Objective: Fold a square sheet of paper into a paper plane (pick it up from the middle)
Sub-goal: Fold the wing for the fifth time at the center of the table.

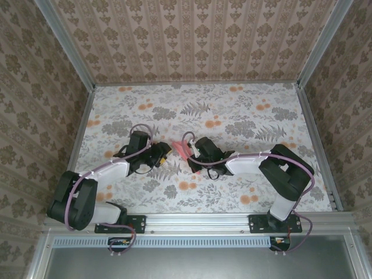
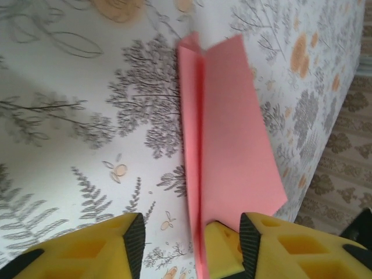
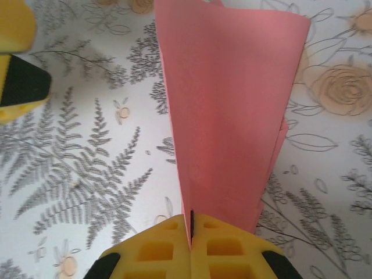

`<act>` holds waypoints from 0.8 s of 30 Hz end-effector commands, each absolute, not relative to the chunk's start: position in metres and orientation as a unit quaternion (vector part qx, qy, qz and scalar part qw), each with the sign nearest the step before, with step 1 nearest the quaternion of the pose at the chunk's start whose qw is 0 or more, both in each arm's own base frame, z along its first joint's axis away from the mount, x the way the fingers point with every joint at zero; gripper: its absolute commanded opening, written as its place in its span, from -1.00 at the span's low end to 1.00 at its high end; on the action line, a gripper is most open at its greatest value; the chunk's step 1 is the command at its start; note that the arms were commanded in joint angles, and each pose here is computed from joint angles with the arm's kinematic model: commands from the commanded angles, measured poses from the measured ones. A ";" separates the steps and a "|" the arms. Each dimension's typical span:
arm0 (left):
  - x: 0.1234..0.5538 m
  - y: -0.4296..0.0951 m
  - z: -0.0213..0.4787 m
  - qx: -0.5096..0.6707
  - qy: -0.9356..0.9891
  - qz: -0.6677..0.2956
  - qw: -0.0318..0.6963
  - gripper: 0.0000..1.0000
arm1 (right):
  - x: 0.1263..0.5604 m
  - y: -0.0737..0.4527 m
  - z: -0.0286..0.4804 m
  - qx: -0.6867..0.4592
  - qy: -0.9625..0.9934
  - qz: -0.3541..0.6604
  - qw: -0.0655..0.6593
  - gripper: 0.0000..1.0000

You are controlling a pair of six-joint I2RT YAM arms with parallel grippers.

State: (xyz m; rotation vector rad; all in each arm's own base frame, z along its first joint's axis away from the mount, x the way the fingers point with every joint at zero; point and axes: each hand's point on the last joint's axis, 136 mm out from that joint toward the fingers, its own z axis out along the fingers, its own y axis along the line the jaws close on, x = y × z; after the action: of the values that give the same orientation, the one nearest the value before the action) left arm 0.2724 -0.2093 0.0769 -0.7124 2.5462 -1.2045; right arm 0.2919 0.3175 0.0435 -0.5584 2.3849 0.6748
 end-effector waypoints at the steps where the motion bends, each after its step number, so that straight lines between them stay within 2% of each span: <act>1: 0.276 -0.220 0.083 -0.208 0.865 -0.438 0.132 -0.12 | 0.285 0.328 0.044 -0.189 0.890 0.317 0.266 -0.99; 13: 0.272 -0.253 0.070 -0.179 0.862 -0.463 0.101 -0.33 | 0.282 0.334 0.032 -0.164 0.891 0.363 0.218 -0.99; 24: 0.272 -0.261 0.062 -0.175 0.863 -0.464 0.093 -0.44 | 0.280 0.331 0.021 -0.147 0.897 0.374 0.184 -0.91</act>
State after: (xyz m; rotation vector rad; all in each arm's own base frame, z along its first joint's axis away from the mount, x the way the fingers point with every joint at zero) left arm 0.2693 -0.2537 0.0568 -0.5348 2.5798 -1.3348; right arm 0.2822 0.3292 0.0259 -0.4308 2.5021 1.0086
